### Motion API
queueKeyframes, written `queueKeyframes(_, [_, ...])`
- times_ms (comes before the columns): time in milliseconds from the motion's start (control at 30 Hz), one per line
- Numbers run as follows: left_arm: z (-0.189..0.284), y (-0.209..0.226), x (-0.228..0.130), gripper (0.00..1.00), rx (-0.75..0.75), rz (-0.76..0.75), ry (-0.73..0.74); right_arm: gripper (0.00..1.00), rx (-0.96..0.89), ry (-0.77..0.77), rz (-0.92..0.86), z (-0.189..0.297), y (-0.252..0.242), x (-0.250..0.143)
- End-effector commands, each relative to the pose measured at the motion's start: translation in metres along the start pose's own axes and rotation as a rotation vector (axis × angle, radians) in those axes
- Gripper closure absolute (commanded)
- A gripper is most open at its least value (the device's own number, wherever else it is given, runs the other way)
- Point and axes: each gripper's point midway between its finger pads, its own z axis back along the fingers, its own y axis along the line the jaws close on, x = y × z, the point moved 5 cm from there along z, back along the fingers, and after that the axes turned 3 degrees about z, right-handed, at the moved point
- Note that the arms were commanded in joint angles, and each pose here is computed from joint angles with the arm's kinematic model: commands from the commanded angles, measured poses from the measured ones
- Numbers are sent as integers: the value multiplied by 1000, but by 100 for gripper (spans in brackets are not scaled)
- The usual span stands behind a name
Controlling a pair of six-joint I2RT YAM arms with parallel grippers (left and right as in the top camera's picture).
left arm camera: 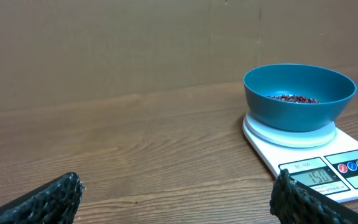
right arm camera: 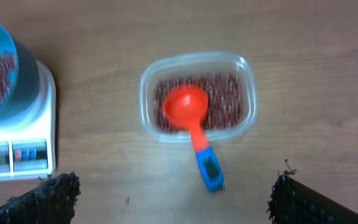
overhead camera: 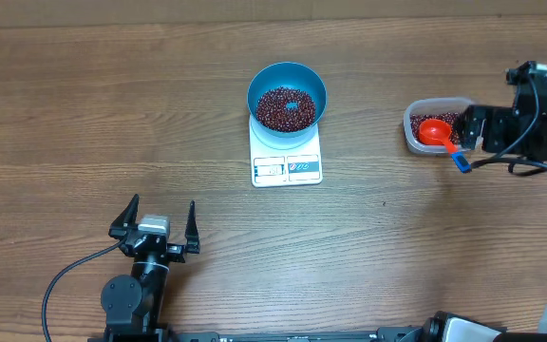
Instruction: Scoop item into bowl and weigh 150g on scale
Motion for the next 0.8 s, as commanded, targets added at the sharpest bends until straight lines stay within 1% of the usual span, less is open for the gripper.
queueKeyframes(0, [0, 3, -1, 1, 21, 13, -1, 0, 12, -86, -62, 10, 6, 2])
queueKeyframes(200, [0, 3, -1, 0, 21, 13, -1, 0, 0, -267, -108, 16, 10, -1])
queueKeyframes(400, [0, 3, -1, 0, 21, 13, -1, 0, 18, -465, -18, 13, 28, -14])
queueKeyframes(600, [0, 3, -1, 1, 21, 13, -1, 0, 67, -653, 75, 7, 54, -40])
queueKeyframes(767, [0, 3, -1, 0, 21, 13, -1, 0, 102, -798, 136, 0, 68, -71])
